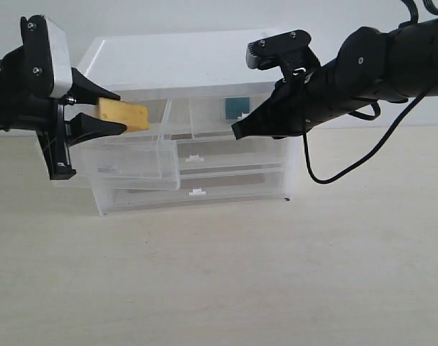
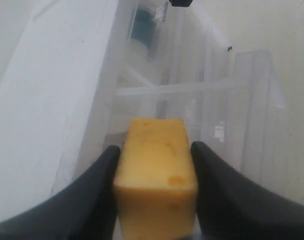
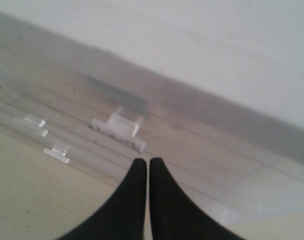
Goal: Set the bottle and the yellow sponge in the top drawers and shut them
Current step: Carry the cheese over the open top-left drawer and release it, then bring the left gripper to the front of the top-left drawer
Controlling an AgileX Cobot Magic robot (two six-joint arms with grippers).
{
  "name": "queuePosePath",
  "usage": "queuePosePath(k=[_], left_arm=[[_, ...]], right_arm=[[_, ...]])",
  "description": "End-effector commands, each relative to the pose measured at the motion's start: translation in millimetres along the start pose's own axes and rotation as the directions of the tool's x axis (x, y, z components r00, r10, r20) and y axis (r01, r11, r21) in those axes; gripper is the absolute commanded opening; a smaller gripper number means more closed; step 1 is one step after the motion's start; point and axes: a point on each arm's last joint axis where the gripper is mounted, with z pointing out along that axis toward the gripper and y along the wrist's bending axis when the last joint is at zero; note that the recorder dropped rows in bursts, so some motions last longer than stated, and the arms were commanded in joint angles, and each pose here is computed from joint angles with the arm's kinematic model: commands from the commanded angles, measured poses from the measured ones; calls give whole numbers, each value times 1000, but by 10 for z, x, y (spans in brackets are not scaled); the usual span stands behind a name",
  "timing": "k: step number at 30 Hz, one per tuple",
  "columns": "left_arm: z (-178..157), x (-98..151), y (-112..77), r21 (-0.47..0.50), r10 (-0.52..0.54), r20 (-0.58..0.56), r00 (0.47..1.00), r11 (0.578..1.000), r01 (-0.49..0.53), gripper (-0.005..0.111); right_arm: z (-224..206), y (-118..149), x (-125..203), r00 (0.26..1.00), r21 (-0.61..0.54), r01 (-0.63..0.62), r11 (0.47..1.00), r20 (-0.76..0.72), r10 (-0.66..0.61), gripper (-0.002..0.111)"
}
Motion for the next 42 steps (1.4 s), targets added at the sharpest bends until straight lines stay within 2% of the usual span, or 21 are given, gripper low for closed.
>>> queuePosePath(k=[1, 3, 5, 12, 15, 17, 18, 20, 21, 22, 23, 25, 27, 28, 30, 31, 33, 37, 42], left_arm=[[-18, -22, 44, -20, 7, 5, 1000, 1000, -7, 39], [-19, -1, 60, -38, 4, -19, 1000, 999, -5, 57], [-20, 2, 78, -58, -22, -21, 1000, 998, 21, 63], [-132, -130, 151, -125, -63, 29, 998, 990, 66, 59], [-272, -217, 219, -193, -181, 33, 983, 964, 184, 48], [-444, -274, 307, -304, -312, 26, 950, 902, 305, 34], [-547, -290, 357, -378, -388, 27, 921, 849, 369, 26], [-748, -283, 415, -522, -525, 60, 849, 709, 475, 13], [-830, -249, 421, -585, -587, 88, 805, 623, 519, 7], [-888, -205, 400, -632, -625, 101, 774, 561, 535, 4], [-913, -160, 368, -659, -647, 100, 756, 527, 537, 4], [-894, -31, 246, -683, -684, 65, 727, 501, 532, 4], [-818, 100, 94, -671, -716, 19, 698, 508, 540, 4], [-783, 157, 31, -665, -746, 20, 666, 488, 566, 4], [-718, 245, -96, -640, -819, 57, 571, 408, 650, 4], [-685, 287, -171, -626, -840, 52, 540, 394, 673, 4], [-642, 368, -287, -619, -856, 17, 516, 397, 678, 4], [-644, 463, -402, -645, -900, 33, 434, 313, 698, 4], [-471, 464, -509, -521, -921, 9, 389, 328, 788, 4]], right_arm=[[1, -4, -20, 1000, 7, 17, 1000, 14, -17, 0], [1, -4, -20, 1000, 7, 17, 1000, 14, -17, 0], [1, -3, -16, 1000, 5, 17, 1000, 10, -17, 0], [1, -4, -18, 1000, 7, 19, 1000, 12, -19, 0], [1, -4, -18, 1000, 7, 22, 1000, 12, -22, 0], [1, -4, -18, 1000, 7, 22, 1000, 12, -22, 0], [1, -4, -18, 1000, 7, 24, 1000, 12, -24, 0], [1, -4, -18, 1000, 7, 24, 1000, 12, -24, 0], [1, -4, -18, 1000, 7, 24, 1000, 12, -24, 0], [1, -4, -18, 1000, 7, 24, 1000, 12, -24, 0], [1, -3, -17, 1000, 6, 24, 1000, 10, -24, 0], [1, -3, -15, 1000, 5, 24, 1000, 8, -24, 0], [1, -2, -12, 1000, 4, 24, 1000, 5, -24, 0], [1, -2, -12, 1000, 4, 24, 1000, 5, -24, 0], [1, -2, -12, 1000, 4, 24, 1000, 5, -24, 0], [1, -2, -12, 1000, 4, 24, 1000, 5, -24, 0], [1, -2, -13, 1000, 5, 26, 1000, 6, -26, 0], [1, -1, -11, 1000, 4, 25, 1000, 4, -25, 0], [1, -1, -11, 1000, 3, 23, 1000, 4, -23, 0]])
